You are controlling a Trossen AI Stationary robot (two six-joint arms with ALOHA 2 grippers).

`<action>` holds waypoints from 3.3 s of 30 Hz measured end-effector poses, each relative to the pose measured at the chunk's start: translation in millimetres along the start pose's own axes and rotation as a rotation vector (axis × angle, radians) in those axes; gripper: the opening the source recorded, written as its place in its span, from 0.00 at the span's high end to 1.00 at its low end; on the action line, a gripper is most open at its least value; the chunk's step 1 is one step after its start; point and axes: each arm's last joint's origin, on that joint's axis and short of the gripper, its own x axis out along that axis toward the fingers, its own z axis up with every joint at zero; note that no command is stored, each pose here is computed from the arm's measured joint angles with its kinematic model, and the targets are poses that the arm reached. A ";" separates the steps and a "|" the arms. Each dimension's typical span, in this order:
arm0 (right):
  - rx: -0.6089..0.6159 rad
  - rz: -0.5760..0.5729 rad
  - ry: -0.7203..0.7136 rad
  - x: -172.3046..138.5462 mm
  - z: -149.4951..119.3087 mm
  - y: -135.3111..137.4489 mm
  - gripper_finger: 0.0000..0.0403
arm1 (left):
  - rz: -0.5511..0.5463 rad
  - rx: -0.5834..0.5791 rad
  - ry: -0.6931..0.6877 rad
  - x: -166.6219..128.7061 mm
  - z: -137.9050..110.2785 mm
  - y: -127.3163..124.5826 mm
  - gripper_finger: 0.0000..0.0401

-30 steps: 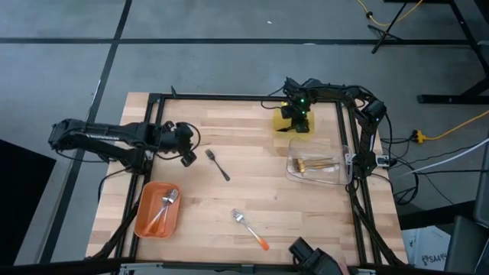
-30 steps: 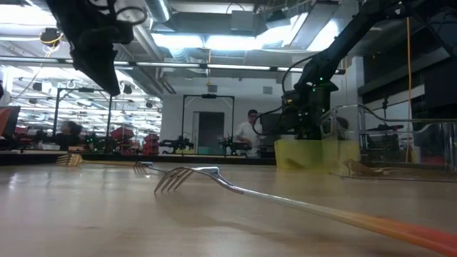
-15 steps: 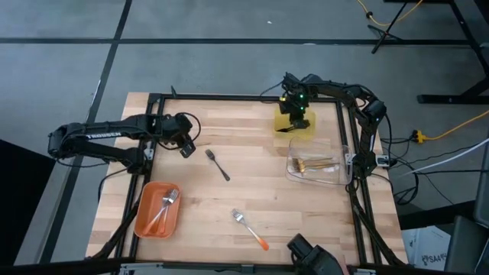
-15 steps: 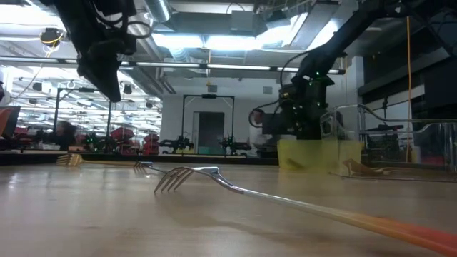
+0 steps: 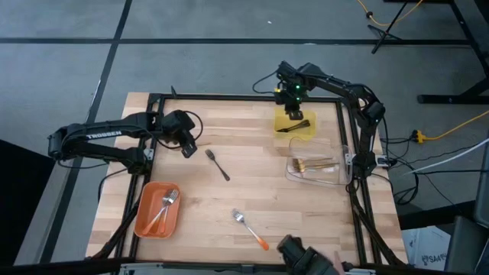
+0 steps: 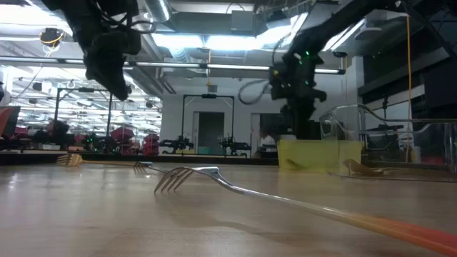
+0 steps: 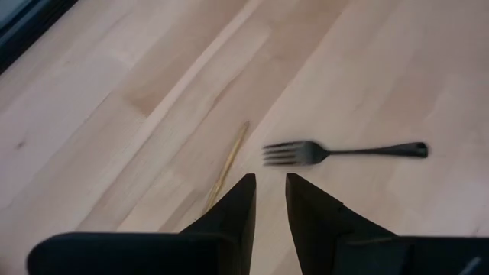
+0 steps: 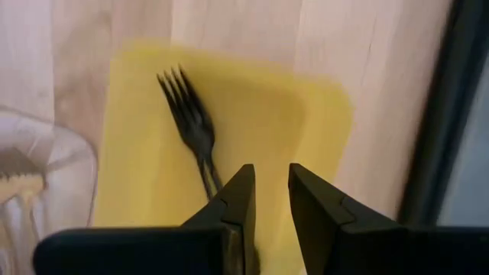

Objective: Sort silverware by color (type)
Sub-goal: Put the gold fork into the transparent bin

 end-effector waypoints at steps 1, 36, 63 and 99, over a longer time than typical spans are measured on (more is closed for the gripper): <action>-0.020 -0.020 0.002 -3.0 7.9 3.1 0.82 | -0.014 0.004 -0.006 1.2 1.9 0.2 0.83; -0.551 -0.306 0.092 -10.3 144.8 176.3 0.82 | 0.105 0.057 0.550 110.8 -3.7 26.6 0.83; -0.194 -0.305 0.078 -93.8 94.2 216.9 0.82 | 0.142 0.095 0.596 127.8 -7.3 27.8 0.98; 0.024 -0.326 -0.337 -106.8 34.9 233.8 0.82 | -0.010 0.314 0.249 91.2 70.3 -49.8 0.99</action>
